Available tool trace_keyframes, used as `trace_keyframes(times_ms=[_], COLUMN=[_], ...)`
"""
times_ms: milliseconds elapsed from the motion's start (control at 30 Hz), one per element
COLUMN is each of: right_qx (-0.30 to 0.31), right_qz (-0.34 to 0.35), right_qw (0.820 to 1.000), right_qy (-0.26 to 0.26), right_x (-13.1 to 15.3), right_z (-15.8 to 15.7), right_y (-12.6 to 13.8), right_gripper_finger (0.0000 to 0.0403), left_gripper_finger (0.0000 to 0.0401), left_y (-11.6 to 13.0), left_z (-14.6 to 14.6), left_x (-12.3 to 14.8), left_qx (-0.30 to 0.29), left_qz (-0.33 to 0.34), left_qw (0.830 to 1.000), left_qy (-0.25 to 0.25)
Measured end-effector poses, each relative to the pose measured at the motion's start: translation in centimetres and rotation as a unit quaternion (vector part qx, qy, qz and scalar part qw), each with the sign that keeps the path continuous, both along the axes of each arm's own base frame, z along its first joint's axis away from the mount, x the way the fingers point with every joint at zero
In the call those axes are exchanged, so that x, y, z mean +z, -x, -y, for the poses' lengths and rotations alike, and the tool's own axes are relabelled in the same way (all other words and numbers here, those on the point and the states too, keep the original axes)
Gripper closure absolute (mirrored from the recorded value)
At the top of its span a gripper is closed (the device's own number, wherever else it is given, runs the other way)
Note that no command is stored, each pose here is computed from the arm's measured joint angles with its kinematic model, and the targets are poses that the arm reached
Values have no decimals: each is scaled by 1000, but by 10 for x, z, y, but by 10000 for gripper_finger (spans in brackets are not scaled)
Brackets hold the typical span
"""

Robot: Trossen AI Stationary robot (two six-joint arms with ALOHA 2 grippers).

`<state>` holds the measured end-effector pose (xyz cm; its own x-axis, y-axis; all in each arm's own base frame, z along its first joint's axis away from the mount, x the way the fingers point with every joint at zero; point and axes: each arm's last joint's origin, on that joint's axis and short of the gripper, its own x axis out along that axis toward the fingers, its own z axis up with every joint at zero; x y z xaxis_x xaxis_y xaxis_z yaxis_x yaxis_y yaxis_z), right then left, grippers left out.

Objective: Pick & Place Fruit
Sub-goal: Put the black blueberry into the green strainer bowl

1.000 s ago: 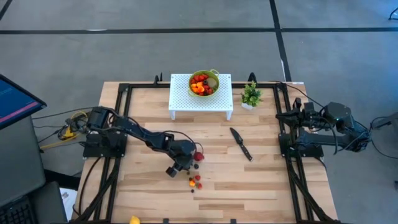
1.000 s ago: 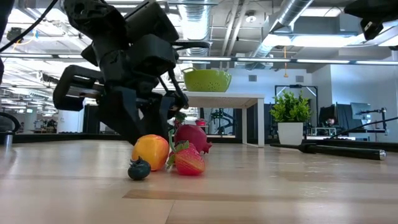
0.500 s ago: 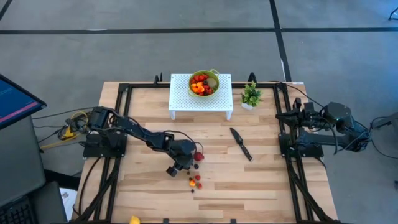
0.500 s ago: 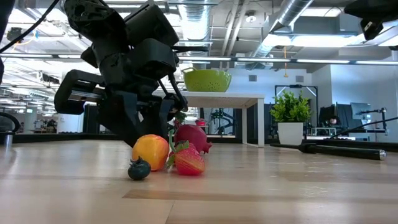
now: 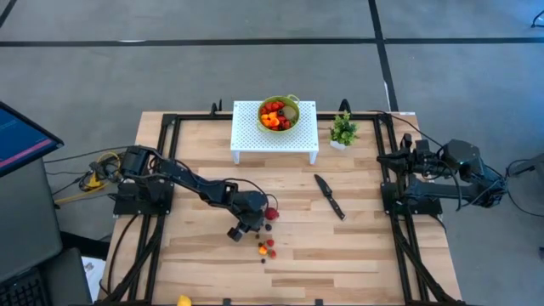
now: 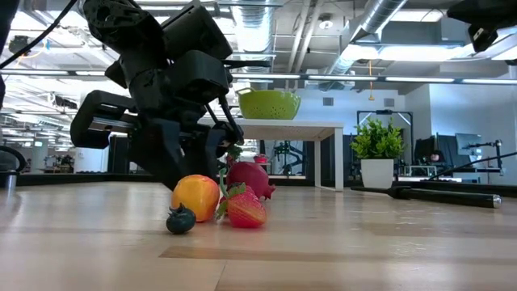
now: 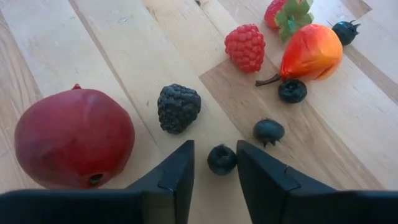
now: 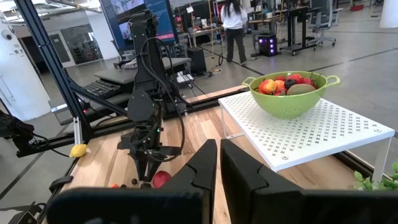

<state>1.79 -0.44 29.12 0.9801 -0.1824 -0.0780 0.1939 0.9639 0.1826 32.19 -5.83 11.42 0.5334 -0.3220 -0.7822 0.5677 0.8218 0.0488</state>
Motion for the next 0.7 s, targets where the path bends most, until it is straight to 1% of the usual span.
trace_keyframes(times_ms=[200, 333, 700], right_qx=[0, 0, 0], right_qz=[0, 0, 0], right_qw=[1000, 1000, 1000], right_qy=[0, 0, 0], right_x=[0, 0, 0], right_z=[0, 0, 0], right_y=[0, 0, 0], right_gripper_finger=[386, 386, 386], left_gripper_finger=[324, 341, 348], left_y=[0, 0, 0], left_z=[0, 0, 0], left_x=[0, 0, 0], left_qx=[0, 0, 11], left_qz=[0, 1, -4], left_qw=[1000, 1000, 1000], left_qy=[0, 1, 10])
